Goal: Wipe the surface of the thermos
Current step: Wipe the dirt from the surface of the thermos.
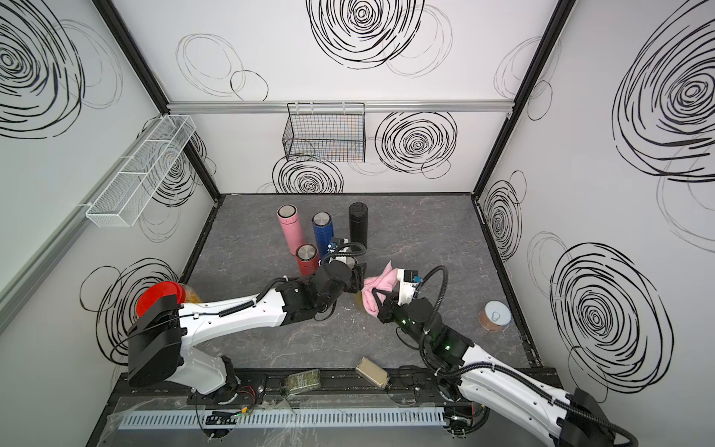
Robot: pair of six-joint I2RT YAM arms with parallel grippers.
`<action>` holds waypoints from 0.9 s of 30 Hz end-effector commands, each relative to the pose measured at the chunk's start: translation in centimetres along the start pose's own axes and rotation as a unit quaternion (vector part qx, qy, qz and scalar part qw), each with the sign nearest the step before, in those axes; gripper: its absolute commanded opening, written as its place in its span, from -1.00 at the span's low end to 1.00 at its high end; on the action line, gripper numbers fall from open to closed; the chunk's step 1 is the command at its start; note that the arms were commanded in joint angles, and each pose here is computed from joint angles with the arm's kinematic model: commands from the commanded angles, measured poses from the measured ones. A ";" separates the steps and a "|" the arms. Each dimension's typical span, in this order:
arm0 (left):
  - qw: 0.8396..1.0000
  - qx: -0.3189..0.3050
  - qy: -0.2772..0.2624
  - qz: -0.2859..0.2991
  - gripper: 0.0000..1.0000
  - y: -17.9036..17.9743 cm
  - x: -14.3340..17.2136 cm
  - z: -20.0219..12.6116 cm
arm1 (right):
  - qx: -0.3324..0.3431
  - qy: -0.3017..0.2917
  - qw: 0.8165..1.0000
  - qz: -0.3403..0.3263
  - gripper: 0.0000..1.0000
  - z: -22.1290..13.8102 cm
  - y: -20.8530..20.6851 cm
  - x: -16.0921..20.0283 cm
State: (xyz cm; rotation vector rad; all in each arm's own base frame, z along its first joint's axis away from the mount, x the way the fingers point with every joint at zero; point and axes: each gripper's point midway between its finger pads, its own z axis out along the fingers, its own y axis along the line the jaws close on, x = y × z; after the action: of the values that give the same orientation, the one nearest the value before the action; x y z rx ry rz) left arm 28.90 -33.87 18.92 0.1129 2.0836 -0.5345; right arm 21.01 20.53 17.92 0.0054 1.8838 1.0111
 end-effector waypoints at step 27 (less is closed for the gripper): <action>0.942 0.218 -0.064 0.247 -1.00 -6.3 4.0 -3.9 | -0.140 0.169 0.973 0.067 -1.00 2.3 0.6 2.5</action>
State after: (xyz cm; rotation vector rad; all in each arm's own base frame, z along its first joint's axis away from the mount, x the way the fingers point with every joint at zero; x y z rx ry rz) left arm 23.30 -37.34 19.23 0.6704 1.7836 -0.6053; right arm 23.29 21.44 16.19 -0.0453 2.0109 1.2750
